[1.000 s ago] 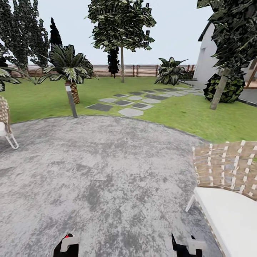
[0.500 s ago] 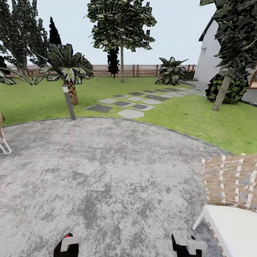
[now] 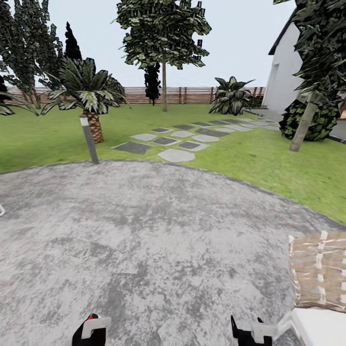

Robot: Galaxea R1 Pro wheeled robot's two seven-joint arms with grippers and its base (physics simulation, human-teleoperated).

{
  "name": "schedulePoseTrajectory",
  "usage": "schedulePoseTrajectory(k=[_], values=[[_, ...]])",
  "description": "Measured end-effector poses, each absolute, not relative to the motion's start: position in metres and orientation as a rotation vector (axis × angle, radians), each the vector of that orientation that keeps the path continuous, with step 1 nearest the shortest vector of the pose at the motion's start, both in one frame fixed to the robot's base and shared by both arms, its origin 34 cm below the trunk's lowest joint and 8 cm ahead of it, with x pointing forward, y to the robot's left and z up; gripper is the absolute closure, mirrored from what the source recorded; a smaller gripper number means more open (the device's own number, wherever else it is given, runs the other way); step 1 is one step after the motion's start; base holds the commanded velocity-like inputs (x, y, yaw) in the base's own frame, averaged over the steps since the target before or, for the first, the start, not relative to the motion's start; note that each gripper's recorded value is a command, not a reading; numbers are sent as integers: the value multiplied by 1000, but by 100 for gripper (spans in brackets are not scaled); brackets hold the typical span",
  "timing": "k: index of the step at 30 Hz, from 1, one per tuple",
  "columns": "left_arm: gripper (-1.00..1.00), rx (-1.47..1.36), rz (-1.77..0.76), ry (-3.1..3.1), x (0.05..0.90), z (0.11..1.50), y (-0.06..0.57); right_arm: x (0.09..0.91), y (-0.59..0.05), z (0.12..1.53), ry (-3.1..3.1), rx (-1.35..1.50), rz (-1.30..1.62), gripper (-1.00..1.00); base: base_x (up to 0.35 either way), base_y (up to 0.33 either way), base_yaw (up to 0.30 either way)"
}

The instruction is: In the garden, pick up the pesticide atomizer on the floor and spray pesticide onto both trees until each tree trunk is fully covered.

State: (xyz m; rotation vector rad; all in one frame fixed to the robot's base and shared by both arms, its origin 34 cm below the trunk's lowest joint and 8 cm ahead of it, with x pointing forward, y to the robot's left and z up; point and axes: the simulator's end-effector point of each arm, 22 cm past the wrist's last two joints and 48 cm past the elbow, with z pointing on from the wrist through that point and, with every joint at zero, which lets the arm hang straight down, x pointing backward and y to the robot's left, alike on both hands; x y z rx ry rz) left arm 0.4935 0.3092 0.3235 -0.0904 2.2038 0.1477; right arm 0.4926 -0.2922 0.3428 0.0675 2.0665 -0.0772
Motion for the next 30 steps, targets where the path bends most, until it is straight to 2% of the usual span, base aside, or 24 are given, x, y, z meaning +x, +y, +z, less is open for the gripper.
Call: schedulePoseTrajectory(k=[13,30], values=[[100,-91,148,2206,493,323,309,493,-292,343,2067,67,-77,-100,339,0,202],[100,-92,148,2208,492,322,309,494,-292,344,2063,68,-78,-100,339,0,11]])
